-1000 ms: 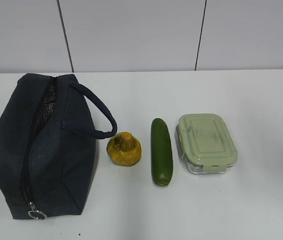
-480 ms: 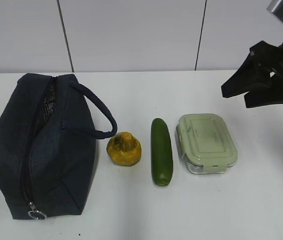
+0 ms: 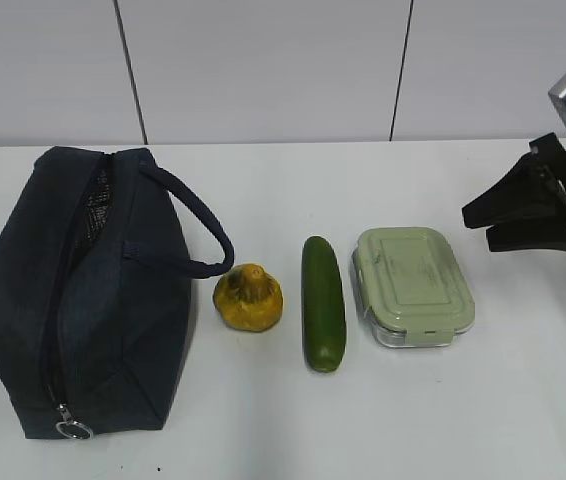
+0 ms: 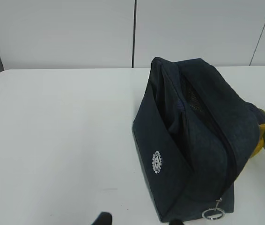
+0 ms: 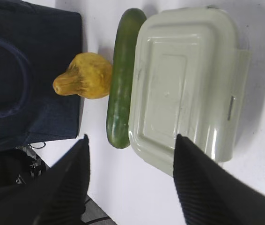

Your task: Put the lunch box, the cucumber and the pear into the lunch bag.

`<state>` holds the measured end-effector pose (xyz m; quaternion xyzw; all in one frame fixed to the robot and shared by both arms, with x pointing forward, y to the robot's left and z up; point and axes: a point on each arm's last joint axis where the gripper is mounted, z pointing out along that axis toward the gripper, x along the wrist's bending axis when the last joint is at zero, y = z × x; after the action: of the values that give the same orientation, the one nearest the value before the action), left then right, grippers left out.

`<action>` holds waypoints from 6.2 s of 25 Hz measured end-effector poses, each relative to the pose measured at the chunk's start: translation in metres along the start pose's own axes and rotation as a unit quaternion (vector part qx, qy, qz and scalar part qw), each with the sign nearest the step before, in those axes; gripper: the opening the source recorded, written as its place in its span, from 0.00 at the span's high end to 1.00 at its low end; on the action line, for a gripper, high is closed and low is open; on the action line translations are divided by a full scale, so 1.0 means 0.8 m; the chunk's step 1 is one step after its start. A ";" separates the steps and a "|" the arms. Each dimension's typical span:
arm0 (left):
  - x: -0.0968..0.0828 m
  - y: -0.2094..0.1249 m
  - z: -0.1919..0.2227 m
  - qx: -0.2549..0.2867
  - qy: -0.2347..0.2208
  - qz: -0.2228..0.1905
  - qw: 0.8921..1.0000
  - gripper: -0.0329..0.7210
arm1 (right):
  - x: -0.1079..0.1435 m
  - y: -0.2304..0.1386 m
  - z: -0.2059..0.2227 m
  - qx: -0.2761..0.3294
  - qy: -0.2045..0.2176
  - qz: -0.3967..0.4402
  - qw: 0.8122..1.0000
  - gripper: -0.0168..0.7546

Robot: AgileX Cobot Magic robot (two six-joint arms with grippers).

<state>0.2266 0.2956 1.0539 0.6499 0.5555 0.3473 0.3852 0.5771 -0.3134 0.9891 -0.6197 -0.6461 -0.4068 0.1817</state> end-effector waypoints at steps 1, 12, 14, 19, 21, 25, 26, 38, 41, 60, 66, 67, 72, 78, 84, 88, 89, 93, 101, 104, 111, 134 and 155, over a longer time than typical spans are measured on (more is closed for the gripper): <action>0.000 0.000 0.000 0.000 0.000 0.000 1.000 0.64 | -0.003 0.000 0.003 0.003 0.002 -0.003 1.000 0.41; 0.000 0.000 0.000 0.000 0.000 0.000 1.000 0.64 | -0.028 -0.012 0.012 0.066 -0.033 -0.039 0.997 0.31; 0.000 0.000 0.000 0.000 0.000 0.000 1.000 0.64 | -0.037 -0.008 0.019 0.070 -0.029 -0.035 0.996 0.27; 0.000 0.000 0.000 0.000 0.000 0.000 1.000 0.64 | -0.060 0.012 0.033 0.068 -0.021 -0.024 0.997 0.25; 0.000 0.000 0.000 0.000 0.000 0.000 1.000 0.64 | -0.070 0.021 0.040 0.066 -0.018 -0.021 0.997 0.25; 0.000 0.000 0.000 0.000 0.000 0.000 1.000 0.64 | -0.082 0.040 0.051 0.051 -0.008 -0.018 0.998 0.25; 0.000 0.000 0.000 0.000 0.000 0.000 1.000 0.64 | -0.082 0.043 0.054 0.051 -0.007 -0.019 0.998 0.25; 0.000 0.000 0.000 0.000 0.000 0.000 1.000 0.64 | -0.071 0.039 0.077 0.092 -0.014 -0.048 0.995 0.25; 0.000 0.000 0.000 0.000 0.000 0.000 1.000 0.64 | -0.076 0.037 0.080 0.098 -0.016 -0.044 0.994 0.25; 0.000 0.000 0.000 0.000 0.000 0.000 1.000 0.64 | -0.091 0.032 0.097 0.102 0.011 -0.012 0.995 0.43; 0.000 0.000 0.000 0.000 0.000 0.000 1.000 0.64 | -0.090 0.031 0.097 0.106 0.017 -0.012 0.994 0.49; 0.000 0.000 0.000 0.000 0.000 0.000 1.000 0.64 | -0.090 0.031 0.097 0.106 0.016 -0.011 0.994 0.49; 0.000 0.000 0.000 0.000 0.000 0.000 1.000 0.64 | -0.090 0.031 0.097 0.108 0.017 -0.012 0.994 0.49; 0.000 0.000 0.000 0.000 0.000 0.000 1.000 0.64 | -0.090 0.031 0.097 0.106 0.018 -0.009 0.994 0.49; -0.001 0.000 0.000 0.000 -0.003 -0.002 1.000 0.64 | -0.090 0.032 0.097 0.104 0.019 -0.009 0.994 0.50; -0.006 0.006 0.001 -0.005 -0.029 -0.015 0.999 0.64 | -0.087 0.033 0.094 0.100 0.016 -0.012 0.995 0.50; -0.007 0.015 0.003 -0.016 -0.035 -0.021 0.999 0.64 | -0.086 0.034 0.093 0.098 0.015 -0.014 0.995 0.50; -0.010 0.051 0.030 -0.026 -0.066 -0.062 0.995 0.64 | -0.083 0.037 0.090 0.090 0.009 -0.019 0.996 0.50; -0.016 0.086 0.130 0.112 -0.133 -0.109 0.979 0.60 | -0.070 0.044 0.079 0.070 -0.004 -0.035 0.997 0.51; -0.019 0.091 0.163 0.151 -0.155 -0.118 0.969 0.55 | -0.061 0.048 0.074 0.055 0.003 -0.036 0.998 0.51; -0.019 0.088 0.211 0.193 -0.168 -0.125 0.959 0.48 | -0.044 0.056 0.064 0.024 0.016 -0.038 0.999 0.51; -0.029 0.087 0.268 0.197 -0.215 -0.232 0.928 0.97 | 0.049 0.076 0.033 -0.073 0.088 -0.065 0.991 0.51; -0.038 0.077 0.293 0.222 -0.257 -0.244 0.908 0.98 | 0.248 0.072 0.108 -0.027 0.230 -0.195 0.953 0.51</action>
<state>0.4567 0.2336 0.9994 0.6295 0.6413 -0.0690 0.4333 0.6221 -0.1246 1.1013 -0.3762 -0.6837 -0.5833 0.2253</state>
